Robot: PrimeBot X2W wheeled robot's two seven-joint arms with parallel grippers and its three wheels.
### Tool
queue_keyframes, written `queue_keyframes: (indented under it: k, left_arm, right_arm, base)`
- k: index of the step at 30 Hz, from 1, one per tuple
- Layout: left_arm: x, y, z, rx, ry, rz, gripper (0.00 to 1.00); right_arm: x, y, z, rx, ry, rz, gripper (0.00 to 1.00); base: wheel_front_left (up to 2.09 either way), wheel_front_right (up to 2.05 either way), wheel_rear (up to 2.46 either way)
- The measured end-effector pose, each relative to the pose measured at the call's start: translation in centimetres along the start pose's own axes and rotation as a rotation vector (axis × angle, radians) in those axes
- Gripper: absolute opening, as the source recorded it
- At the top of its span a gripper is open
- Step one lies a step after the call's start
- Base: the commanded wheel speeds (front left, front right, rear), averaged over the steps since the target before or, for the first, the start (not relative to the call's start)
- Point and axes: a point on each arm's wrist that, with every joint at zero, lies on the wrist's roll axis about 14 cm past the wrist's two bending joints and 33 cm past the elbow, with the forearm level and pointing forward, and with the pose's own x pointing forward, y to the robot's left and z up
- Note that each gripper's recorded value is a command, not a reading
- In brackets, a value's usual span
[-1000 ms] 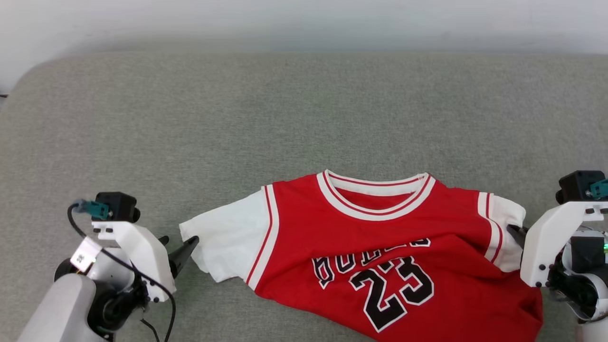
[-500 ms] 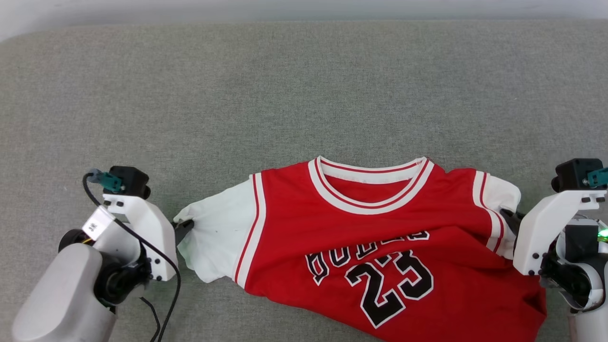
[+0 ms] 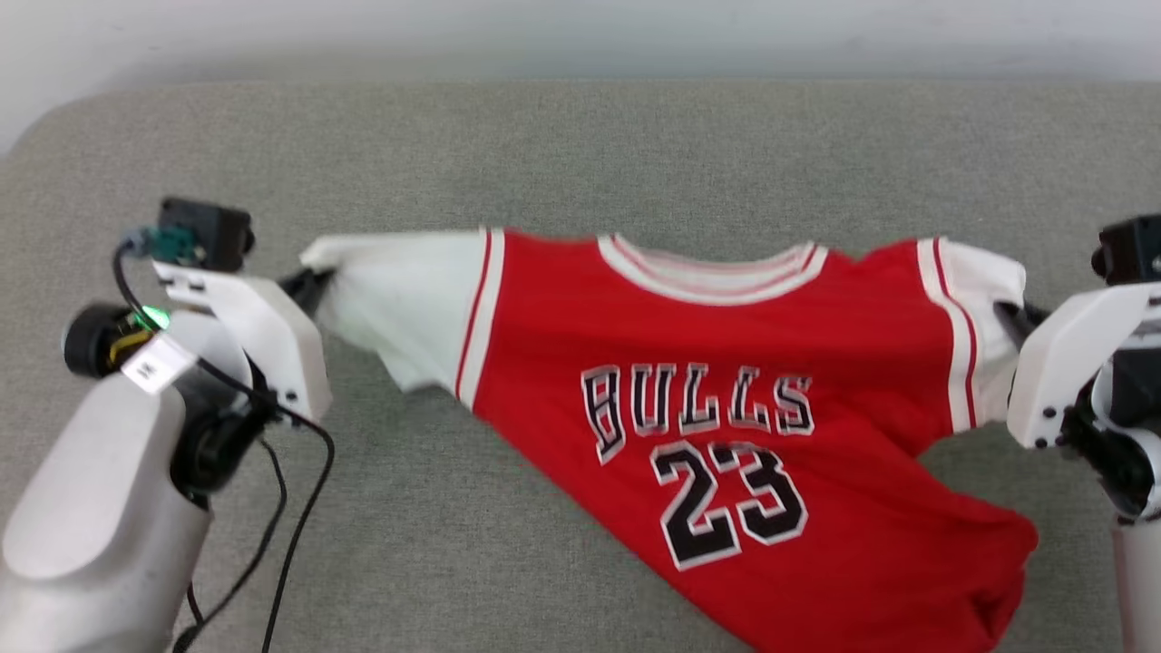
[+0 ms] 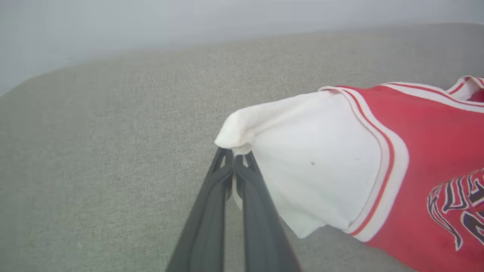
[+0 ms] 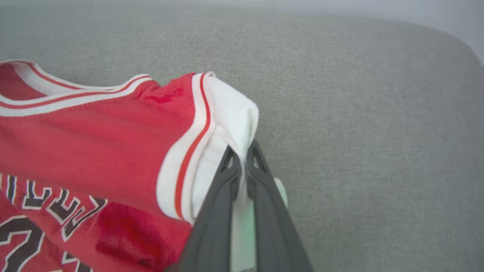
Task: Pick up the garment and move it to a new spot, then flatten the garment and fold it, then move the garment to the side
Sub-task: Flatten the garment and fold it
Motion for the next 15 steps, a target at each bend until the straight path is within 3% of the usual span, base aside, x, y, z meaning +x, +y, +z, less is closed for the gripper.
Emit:
queue_keyframes:
  k: [10, 11, 15]
  left_arm:
    - [0.2, 1.4, 11.8, 0.031, -0.366, 0.078, 0.00]
    - [0.7, 1.6, 15.1, 0.043, -0.459, 0.091, 0.00]
    - [1.1, 1.7, 19.9, 0.072, -0.592, 0.101, 0.00]
  right_arm:
    - [0.6, 0.2, 9.6, -0.082, -0.232, -0.008, 0.00]
    - [0.9, 0.3, 13.8, -0.109, -0.334, -0.018, 0.00]
    - [1.0, 0.1, 19.2, -0.135, -0.469, -0.044, 0.00]
  base:
    - [0.00, 0.00, 0.00]
    - [0.00, 0.00, 0.00]
    - [0.00, 0.00, 0.00]
